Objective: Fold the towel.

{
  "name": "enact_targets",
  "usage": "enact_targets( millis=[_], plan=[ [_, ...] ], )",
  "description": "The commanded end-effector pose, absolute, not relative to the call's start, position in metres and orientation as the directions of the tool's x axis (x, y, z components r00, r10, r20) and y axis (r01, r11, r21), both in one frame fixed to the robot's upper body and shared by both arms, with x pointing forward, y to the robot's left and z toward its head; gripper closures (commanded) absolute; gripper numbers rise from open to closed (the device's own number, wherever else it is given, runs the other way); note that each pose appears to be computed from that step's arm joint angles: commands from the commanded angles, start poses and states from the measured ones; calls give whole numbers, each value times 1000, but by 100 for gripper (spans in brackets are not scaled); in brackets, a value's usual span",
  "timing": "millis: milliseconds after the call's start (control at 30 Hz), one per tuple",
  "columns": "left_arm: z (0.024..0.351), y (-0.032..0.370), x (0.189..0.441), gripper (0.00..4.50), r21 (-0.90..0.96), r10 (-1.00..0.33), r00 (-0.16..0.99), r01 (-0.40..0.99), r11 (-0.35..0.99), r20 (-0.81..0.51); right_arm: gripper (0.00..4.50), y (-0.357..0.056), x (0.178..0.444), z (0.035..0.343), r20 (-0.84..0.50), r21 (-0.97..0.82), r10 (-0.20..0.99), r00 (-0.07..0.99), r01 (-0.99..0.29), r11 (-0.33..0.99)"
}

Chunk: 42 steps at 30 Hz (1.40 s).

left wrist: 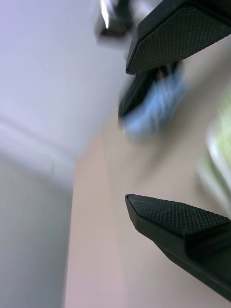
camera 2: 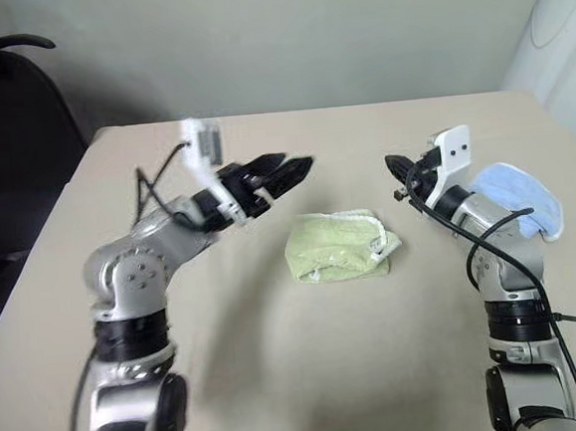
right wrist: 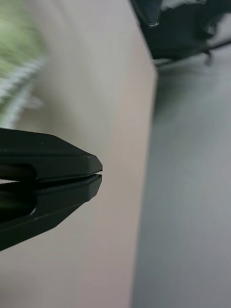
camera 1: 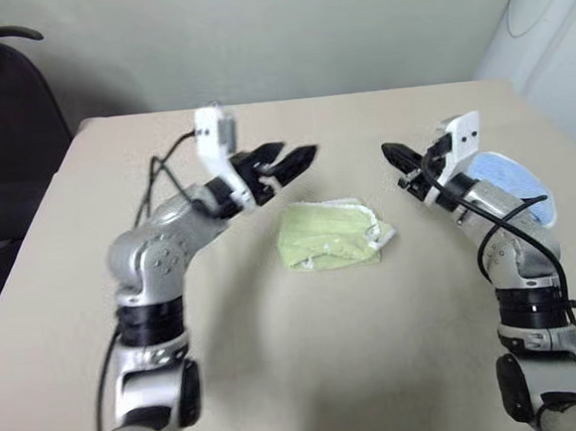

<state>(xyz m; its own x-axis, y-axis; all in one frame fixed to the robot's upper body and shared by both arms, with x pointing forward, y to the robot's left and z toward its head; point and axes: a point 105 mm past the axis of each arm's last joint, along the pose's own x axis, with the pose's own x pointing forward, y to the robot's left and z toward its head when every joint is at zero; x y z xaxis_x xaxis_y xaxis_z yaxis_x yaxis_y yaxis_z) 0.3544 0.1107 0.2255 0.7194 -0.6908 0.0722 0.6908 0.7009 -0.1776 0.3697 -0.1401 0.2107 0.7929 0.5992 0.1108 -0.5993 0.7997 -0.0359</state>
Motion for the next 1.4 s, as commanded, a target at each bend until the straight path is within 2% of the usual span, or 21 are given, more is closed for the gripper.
enact_targets(
  millis=[33,167,267,367,500,600,667,767,833,900,1000,1033,1100,1200,1400],
  plan=[
    [215,110,337,145,-40,-741,668,744,667,59,450,-121,351,217,103,-68,701,706,-698,713],
    [201,102,328,300,-101,-772,631,775,624,76,450,-110,338,193,12,-69,755,655,-753,655],
    [179,83,333,404,-110,-791,611,787,607,6,450,-106,341,173,-33,-35,749,661,-750,660],
    [146,72,347,404,-91,-777,620,772,629,-115,450,-102,344,142,-134,-9,740,659,-748,664],
    [88,72,356,404,-44,-723,609,754,655,-326,450,-108,355,90,-306,-6,660,686,-694,720],
    [69,79,360,404,-39,-682,625,726,687,-379,450,-115,356,75,-345,-29,635,691,-684,729],
    [80,78,359,404,-82,-704,644,717,692,-299,450,-119,353,80,-324,-51,640,696,-689,723],
    [130,82,355,404,-222,-729,684,708,670,-17,450,-125,347,107,-230,-101,663,713,-695,712],
    [154,96,350,404,-286,-692,714,688,667,103,450,-130,343,128,-166,-114,677,717,-695,710],
    [169,113,343,404,-318,-646,746,659,681,161,450,-136,336,147,-121,-123,695,709,-705,698],
    [165,137,334,404,-362,-598,790,600,713,134,450,-149,328,167,-81,-132,700,710,-703,698],
    [164,141,332,388,-393,-592,795,590,705,131,450,-152,327,171,-75,-135,696,714,-699,703],
    [144,146,334,347,-523,-583,812,514,680,40,450,-158,330,177,-58,-138,677,734,-678,722],
    [122,140,334,246,-627,-624,780,459,629,-55,450,-159,332,181,-43,-142,660,750,-658,739],
    [107,106,345,27,-756,-732,673,423,499,-107,450,-153,328,187,1,-131,646,763,-640,757]
  ],
)
